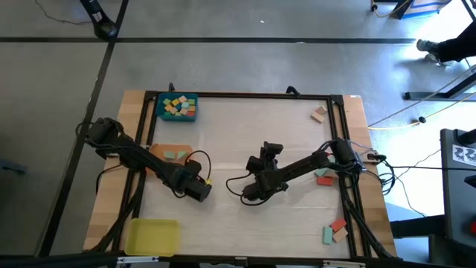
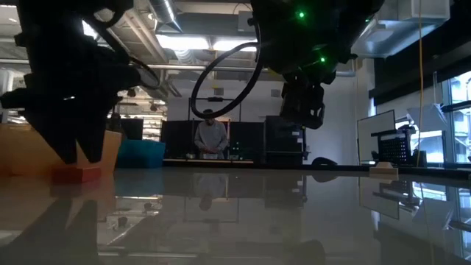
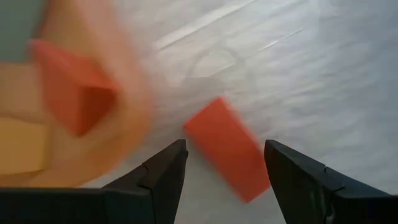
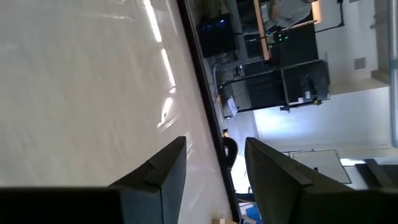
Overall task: Sort blocks by size
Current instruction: Put the red rectangular block into the yellow bin
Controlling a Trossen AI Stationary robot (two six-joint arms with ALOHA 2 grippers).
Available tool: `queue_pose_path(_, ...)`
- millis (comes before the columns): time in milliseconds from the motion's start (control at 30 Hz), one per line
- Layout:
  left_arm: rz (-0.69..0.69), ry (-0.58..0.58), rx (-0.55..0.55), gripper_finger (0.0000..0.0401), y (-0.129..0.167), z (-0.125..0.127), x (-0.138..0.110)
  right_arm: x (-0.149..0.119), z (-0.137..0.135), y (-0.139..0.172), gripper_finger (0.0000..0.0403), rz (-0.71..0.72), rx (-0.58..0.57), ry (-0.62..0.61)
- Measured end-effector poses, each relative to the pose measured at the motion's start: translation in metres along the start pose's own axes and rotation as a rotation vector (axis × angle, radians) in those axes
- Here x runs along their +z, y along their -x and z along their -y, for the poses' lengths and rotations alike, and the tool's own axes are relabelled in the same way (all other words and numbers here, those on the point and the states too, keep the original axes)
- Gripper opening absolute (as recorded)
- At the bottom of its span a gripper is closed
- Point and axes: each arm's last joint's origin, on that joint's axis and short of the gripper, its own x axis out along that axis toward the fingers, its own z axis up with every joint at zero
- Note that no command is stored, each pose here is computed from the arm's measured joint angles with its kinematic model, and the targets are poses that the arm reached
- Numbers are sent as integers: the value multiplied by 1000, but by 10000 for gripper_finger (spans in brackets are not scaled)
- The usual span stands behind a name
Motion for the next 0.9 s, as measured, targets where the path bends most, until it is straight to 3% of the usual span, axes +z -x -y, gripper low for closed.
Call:
queue_pose_path(333, -1, -37, 45, 205, -19, 5, -3, 2, -4, 0, 163, -24, 53, -45)
queue_pose_path(667, 11, -210, 65, 202, -26, 7, -5, 3, -5, 0, 163, -15, 58, -67)
queue_pose_path(900, 5, -241, 49, 129, -27, 9, -5, 4, -6, 0, 163, -12, 62, -76)
